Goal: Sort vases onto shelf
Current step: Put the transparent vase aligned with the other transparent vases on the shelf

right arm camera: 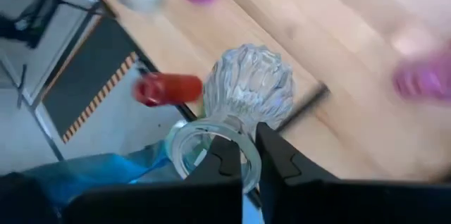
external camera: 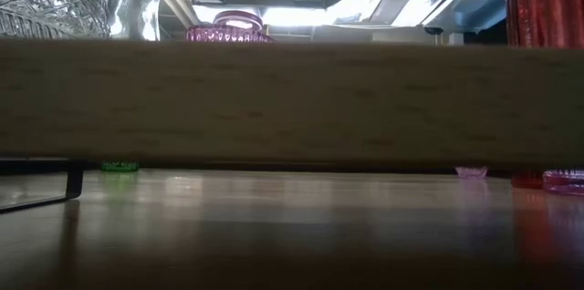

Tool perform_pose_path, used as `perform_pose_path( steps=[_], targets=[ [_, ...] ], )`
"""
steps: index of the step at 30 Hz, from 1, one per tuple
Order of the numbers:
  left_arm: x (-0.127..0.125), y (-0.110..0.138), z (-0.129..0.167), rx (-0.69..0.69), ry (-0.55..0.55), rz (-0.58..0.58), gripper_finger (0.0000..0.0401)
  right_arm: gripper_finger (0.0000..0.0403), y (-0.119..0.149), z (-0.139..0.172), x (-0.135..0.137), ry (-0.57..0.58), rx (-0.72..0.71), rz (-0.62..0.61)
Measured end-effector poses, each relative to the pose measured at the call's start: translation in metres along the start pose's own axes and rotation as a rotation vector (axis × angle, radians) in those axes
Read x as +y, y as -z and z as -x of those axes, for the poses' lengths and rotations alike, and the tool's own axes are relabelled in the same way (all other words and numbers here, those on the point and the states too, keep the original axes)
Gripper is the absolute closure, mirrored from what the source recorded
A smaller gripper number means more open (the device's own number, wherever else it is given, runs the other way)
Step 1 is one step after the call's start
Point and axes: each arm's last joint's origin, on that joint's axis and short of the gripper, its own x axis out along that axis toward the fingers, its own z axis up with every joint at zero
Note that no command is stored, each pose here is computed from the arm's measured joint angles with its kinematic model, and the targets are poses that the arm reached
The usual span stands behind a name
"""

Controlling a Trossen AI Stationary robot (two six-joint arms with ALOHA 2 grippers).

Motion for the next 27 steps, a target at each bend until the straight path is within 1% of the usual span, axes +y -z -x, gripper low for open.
perform_pose_path(
  steps=[2,5,9,14,19,24,27],
  targets=[
    [-0.004,0.003,-0.005,0.015,-0.005,-0.021,0.0246,0.0402,-0.016,-0.002,0.013,-0.04,-0.018,0.07],
    [-0.009,0.007,-0.011,0.044,-0.007,-0.069,0.0246,0.0402,-0.037,-0.016,0.034,-0.076,-0.011,0.181],
    [-0.013,0.012,-0.017,0.061,-0.016,-0.063,0.0246,0.0403,-0.06,-0.047,0.052,-0.048,0.08,0.31],
    [-0.014,0.013,-0.019,0.079,-0.005,-0.031,0.0246,0.0403,-0.08,-0.087,0.07,-0.074,0.198,0.427],
    [-0.014,0.013,-0.019,0.081,-0.003,-0.031,0.0246,0.0403,-0.092,-0.118,0.085,-0.127,0.241,0.5],
    [-0.014,0.013,-0.019,0.082,-0.004,-0.032,0.0246,0.0403,-0.095,-0.147,0.093,-0.131,0.271,0.542],
    [-0.014,0.014,-0.018,0.082,-0.004,-0.032,0.0246,0.0403,-0.096,-0.162,0.095,-0.109,0.292,0.542]
  ],
)
